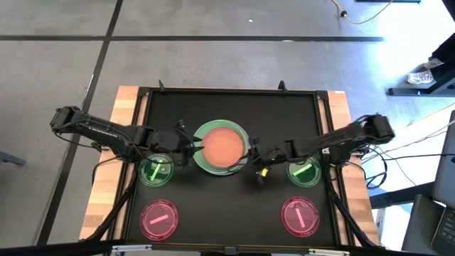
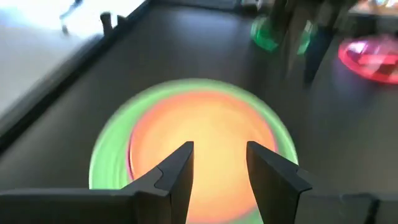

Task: Stack plastic plates
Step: Stack the left light green plate on the orange plate

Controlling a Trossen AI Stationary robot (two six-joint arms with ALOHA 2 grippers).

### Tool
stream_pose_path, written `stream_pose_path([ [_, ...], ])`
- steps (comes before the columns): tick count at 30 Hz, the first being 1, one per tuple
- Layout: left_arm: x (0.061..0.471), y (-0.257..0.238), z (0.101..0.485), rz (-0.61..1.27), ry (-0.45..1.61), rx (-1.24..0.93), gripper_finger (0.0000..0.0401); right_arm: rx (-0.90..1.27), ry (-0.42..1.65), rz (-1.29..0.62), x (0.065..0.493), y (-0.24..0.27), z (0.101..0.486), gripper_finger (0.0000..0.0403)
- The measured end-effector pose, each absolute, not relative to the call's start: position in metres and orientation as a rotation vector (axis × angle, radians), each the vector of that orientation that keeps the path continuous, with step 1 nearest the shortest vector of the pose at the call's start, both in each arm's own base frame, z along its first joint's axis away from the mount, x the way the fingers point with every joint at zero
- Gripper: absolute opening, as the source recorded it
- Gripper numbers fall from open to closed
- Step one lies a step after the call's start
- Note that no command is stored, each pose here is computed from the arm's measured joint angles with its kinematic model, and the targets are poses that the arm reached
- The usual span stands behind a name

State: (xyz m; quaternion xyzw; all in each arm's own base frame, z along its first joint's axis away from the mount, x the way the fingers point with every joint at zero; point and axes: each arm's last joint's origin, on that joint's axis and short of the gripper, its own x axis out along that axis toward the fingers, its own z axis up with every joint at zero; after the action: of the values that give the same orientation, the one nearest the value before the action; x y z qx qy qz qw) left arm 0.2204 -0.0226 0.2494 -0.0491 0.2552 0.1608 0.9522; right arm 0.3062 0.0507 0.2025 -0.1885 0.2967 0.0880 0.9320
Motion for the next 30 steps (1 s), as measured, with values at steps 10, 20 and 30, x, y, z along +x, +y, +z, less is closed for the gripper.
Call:
stream_pose_path([
  [10, 0.199, -0.056, 0.223, 0.365, 0.770, -0.348, 0.0141, -0.276, 0.624, 0.200, 0.235, 0.057, 0.199, 0.0150],
  [20, 0.202, -0.090, 0.199, 0.540, 1.179, -0.540, 0.0116, -0.284, 0.575, 0.139, 0.227, 0.056, 0.192, 0.0150],
  [30, 0.208, -0.101, 0.166, 0.662, 1.449, -0.616, 0.0097, -0.285, 0.580, 0.138, 0.226, 0.056, 0.192, 0.0150],
])
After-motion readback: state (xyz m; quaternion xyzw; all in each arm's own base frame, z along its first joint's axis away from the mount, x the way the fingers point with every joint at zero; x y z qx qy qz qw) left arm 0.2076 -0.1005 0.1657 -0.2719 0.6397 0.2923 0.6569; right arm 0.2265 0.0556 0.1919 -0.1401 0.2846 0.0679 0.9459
